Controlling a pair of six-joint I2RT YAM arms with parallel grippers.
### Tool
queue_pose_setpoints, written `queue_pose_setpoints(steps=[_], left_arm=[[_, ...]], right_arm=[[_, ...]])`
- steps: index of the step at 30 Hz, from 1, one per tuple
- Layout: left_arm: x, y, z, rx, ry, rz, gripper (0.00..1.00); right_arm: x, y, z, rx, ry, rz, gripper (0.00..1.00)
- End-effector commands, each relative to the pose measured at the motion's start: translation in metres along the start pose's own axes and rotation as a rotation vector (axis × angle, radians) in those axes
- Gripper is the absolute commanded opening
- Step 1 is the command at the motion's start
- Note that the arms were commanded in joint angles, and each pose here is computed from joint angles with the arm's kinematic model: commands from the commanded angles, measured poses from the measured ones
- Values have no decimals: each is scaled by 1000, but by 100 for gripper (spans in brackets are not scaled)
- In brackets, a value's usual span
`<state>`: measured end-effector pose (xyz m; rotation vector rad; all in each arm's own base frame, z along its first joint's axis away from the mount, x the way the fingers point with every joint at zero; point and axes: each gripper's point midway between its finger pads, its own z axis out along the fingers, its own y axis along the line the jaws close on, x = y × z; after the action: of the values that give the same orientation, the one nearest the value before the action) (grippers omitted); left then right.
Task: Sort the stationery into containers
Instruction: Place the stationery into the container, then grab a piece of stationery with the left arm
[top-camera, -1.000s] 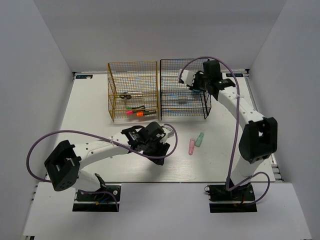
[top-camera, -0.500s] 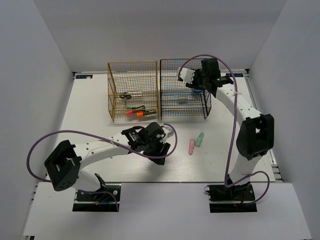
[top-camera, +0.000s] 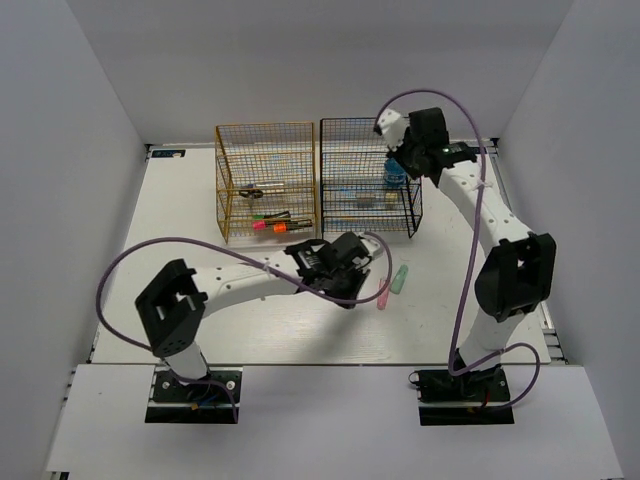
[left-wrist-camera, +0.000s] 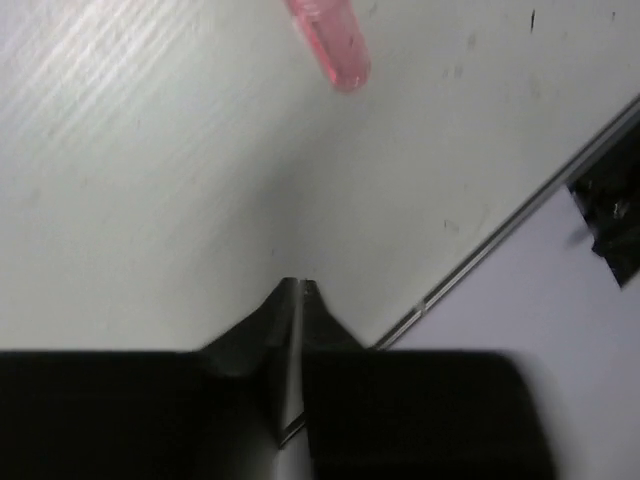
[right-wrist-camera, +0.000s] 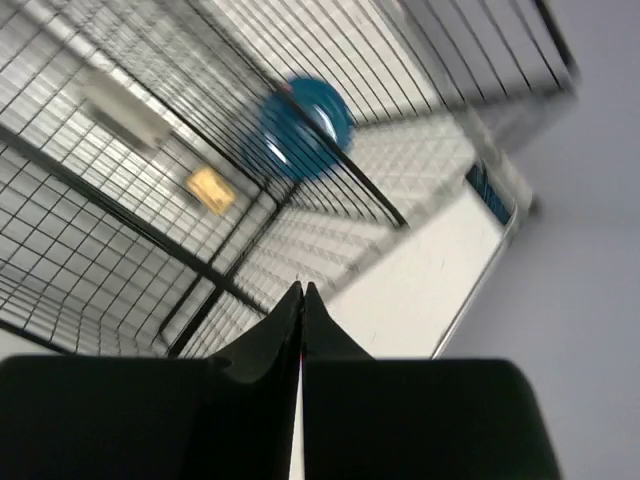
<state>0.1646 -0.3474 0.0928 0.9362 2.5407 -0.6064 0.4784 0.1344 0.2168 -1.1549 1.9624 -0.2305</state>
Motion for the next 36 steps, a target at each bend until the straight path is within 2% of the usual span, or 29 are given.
queue_pose_setpoints(steps=[1, 2, 3, 4, 5, 6, 7, 10, 11, 15, 24, 33, 36], left_arm=[[-30, -6, 15, -86, -83, -1, 40], [-47, -9, 21, -127, -124, -31, 52], [-48, -12, 25, -138, -124, -36, 59], [-44, -10, 39, -162, -95, -38, 68], [-62, -17, 45, -184, -133, -59, 73], [-62, -18, 49, -204, -124, -58, 75], [-51, -12, 71, -253, -82, -54, 78], [-89, -22, 65, -301, -165, -81, 79], [-84, -17, 79, -325, -146, -84, 79], [-100, -18, 89, -367, -198, -106, 74], [-84, 1, 101, -480, -154, -107, 66], [-70, -5, 116, -468, -116, -132, 64], [-62, -3, 122, -481, -90, -132, 58]], right_arm=[[29, -43, -83, 212, 142, 478, 0], [43, -20, -81, 155, 167, 577, 11], [36, -17, -111, 148, 97, 601, 40], [58, 2, -103, 117, 132, 627, 51], [72, 30, -99, 40, 152, 654, 59], [85, 47, -97, 14, 176, 663, 65], [79, 41, -121, 51, 104, 675, 65], [98, 51, -128, 75, 91, 715, 65], [93, 49, -141, 91, 45, 721, 65], [100, 64, -147, 54, 37, 764, 65], [111, 73, -153, 34, 3, 848, 66], [124, 73, -150, 33, 7, 904, 66], [124, 74, -149, 18, 0, 921, 66]])
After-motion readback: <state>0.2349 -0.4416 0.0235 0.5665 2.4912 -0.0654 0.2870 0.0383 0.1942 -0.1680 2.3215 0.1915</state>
